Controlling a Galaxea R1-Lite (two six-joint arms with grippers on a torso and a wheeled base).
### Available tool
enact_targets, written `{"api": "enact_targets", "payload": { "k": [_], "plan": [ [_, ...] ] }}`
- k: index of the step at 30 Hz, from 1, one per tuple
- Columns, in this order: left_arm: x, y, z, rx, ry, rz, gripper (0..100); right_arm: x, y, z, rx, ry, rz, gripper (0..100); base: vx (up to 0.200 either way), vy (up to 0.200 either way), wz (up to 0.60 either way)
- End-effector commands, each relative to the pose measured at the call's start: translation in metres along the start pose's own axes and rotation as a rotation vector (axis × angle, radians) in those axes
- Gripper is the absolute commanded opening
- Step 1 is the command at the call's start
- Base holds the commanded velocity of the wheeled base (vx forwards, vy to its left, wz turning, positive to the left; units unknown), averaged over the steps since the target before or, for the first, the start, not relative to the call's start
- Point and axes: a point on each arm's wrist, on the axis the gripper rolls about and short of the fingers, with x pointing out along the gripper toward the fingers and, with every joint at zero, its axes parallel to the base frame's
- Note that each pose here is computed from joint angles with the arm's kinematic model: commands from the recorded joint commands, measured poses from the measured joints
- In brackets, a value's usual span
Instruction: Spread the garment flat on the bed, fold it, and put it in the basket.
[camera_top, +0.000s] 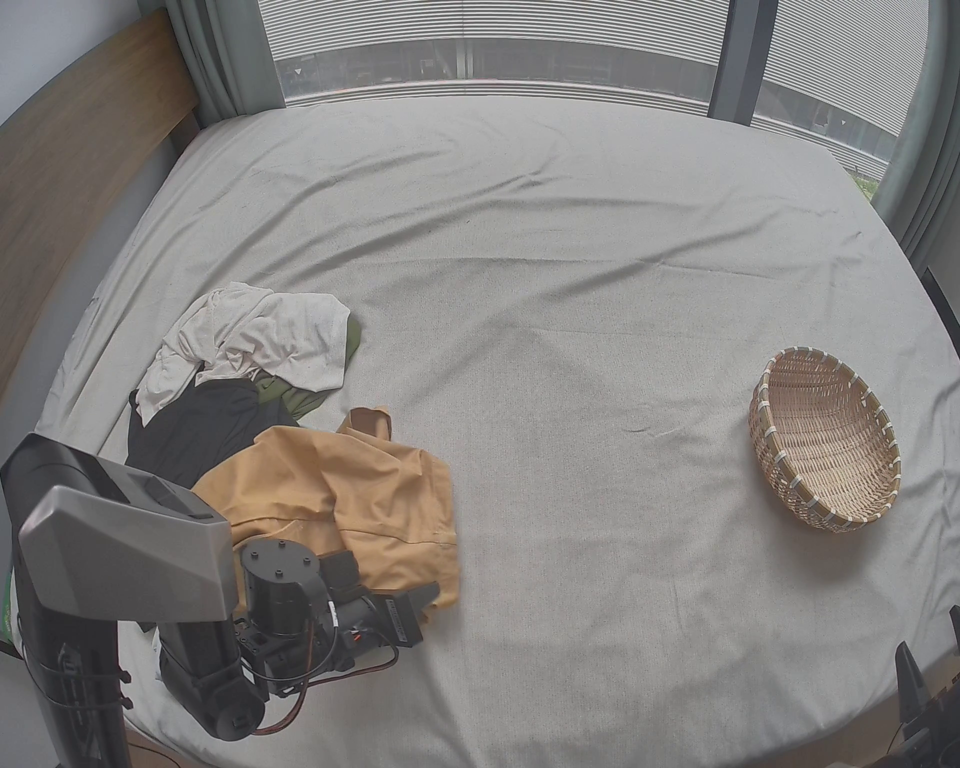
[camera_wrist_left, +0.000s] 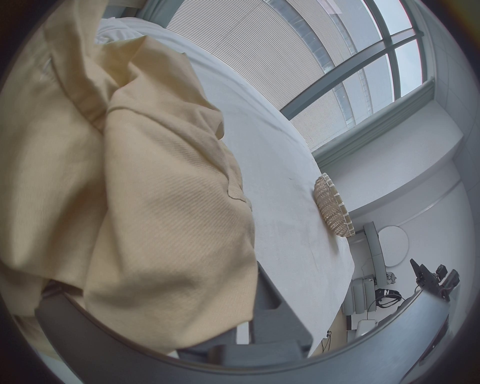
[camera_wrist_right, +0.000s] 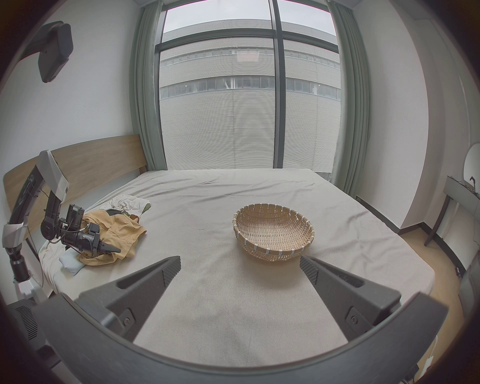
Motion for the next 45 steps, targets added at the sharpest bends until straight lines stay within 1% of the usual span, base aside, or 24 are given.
{"api": "enact_targets", "payload": {
  "k": [1,4,11,15,18,25,29,30,39,45],
  "plan": [
    [0.009,-0.007,-0.002,0.012,-0.009,-0.018,0,0.0,0.0,-0.005,0.0,0.003,0.0,100,0.0,0.0,0.0],
    [0.01,-0.01,-0.004,0.017,-0.005,-0.029,0,0.0,0.0,-0.005,0.0,0.003,0.0,100,0.0,0.0,0.0],
    [0.016,-0.022,-0.007,-0.014,-0.004,-0.07,0,0.0,0.0,-0.005,0.0,0.003,0.0,100,0.0,0.0,0.0],
    [0.019,-0.028,-0.012,-0.006,0.009,-0.087,0,0.0,0.0,-0.005,0.0,0.004,0.0,100,0.0,0.0,0.0],
    [0.023,-0.034,-0.014,0.002,0.001,-0.095,0,0.0,0.0,-0.005,-0.001,0.003,0.0,100,0.0,0.0,0.0],
    [0.036,-0.036,-0.015,0.007,-0.014,-0.112,0,0.0,0.0,-0.005,-0.001,0.003,0.001,100,0.0,0.0,0.0],
    [0.037,-0.042,-0.017,0.013,-0.007,-0.127,0,0.0,0.0,-0.005,-0.001,0.004,0.0,100,0.0,0.0,0.0],
    [0.04,-0.047,-0.018,0.017,-0.001,-0.137,0,0.0,0.0,-0.005,-0.001,0.003,0.0,100,0.0,0.0,0.0],
    [0.056,-0.061,-0.024,0.031,0.021,-0.169,0,0.0,0.0,-0.005,-0.001,0.003,-0.002,100,0.0,0.0,0.0],
    [0.064,-0.066,-0.023,0.034,0.024,-0.181,0,0.0,0.0,-0.005,-0.001,0.004,-0.002,100,0.0,0.0,0.0]
  ]
}}
